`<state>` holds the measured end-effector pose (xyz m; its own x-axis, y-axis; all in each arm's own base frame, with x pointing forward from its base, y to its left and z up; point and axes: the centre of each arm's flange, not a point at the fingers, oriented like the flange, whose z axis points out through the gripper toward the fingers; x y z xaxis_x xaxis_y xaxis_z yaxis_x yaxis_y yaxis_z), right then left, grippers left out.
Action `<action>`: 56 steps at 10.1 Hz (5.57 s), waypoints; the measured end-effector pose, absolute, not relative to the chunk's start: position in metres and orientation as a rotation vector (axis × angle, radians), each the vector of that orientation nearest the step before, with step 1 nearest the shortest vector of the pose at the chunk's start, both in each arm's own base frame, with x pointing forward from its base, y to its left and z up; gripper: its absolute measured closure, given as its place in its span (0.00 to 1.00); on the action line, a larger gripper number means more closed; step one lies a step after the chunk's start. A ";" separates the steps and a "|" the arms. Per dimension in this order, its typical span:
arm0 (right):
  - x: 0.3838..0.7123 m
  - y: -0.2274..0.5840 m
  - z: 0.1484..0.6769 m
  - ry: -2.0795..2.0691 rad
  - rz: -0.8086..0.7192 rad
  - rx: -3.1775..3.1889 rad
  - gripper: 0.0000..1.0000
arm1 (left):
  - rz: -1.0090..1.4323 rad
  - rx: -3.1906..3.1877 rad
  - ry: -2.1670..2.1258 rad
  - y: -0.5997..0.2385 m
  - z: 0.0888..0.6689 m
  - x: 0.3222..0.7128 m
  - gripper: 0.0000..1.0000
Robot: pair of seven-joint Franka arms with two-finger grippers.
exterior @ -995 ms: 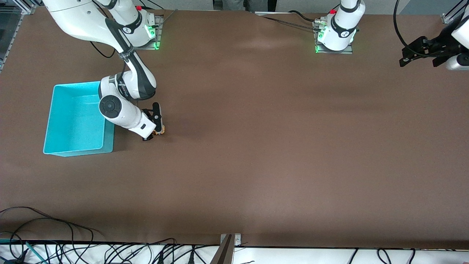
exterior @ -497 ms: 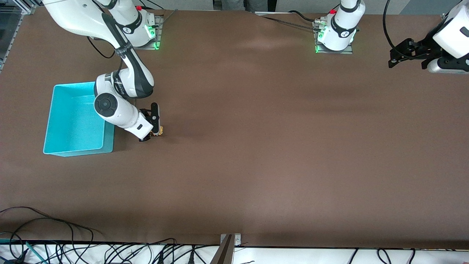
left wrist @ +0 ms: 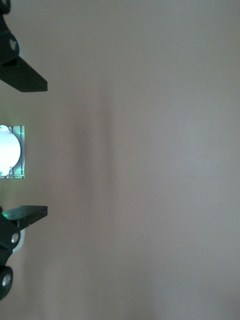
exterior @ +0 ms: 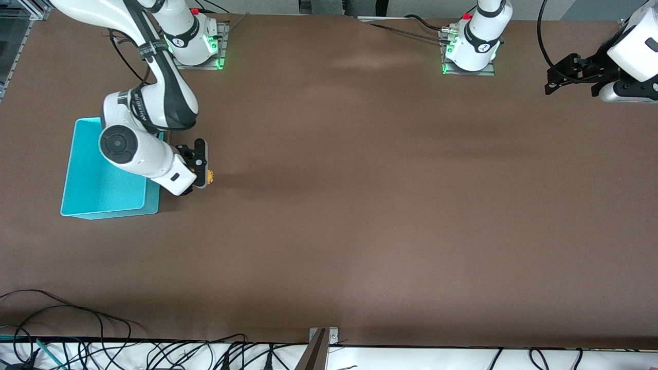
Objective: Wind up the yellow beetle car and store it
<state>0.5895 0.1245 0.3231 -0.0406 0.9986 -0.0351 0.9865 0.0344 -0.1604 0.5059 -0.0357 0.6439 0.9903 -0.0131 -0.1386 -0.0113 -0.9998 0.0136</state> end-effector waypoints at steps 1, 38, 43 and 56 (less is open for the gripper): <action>0.593 0.114 0.339 -2.185 0.200 -2.144 0.56 | -0.218 3.121 -0.019 -0.036 0.644 0.506 0.00; 0.512 -0.170 0.199 -2.073 0.224 -2.202 0.56 | -0.184 3.106 -0.001 -0.031 0.654 0.508 0.00; 0.513 -0.172 0.198 -2.083 0.200 -2.182 0.56 | -0.185 3.106 -0.001 -0.031 0.653 0.508 0.00; 0.557 -0.160 0.218 -2.072 0.193 -2.197 0.00 | -0.186 3.105 0.011 -0.027 0.653 0.508 0.00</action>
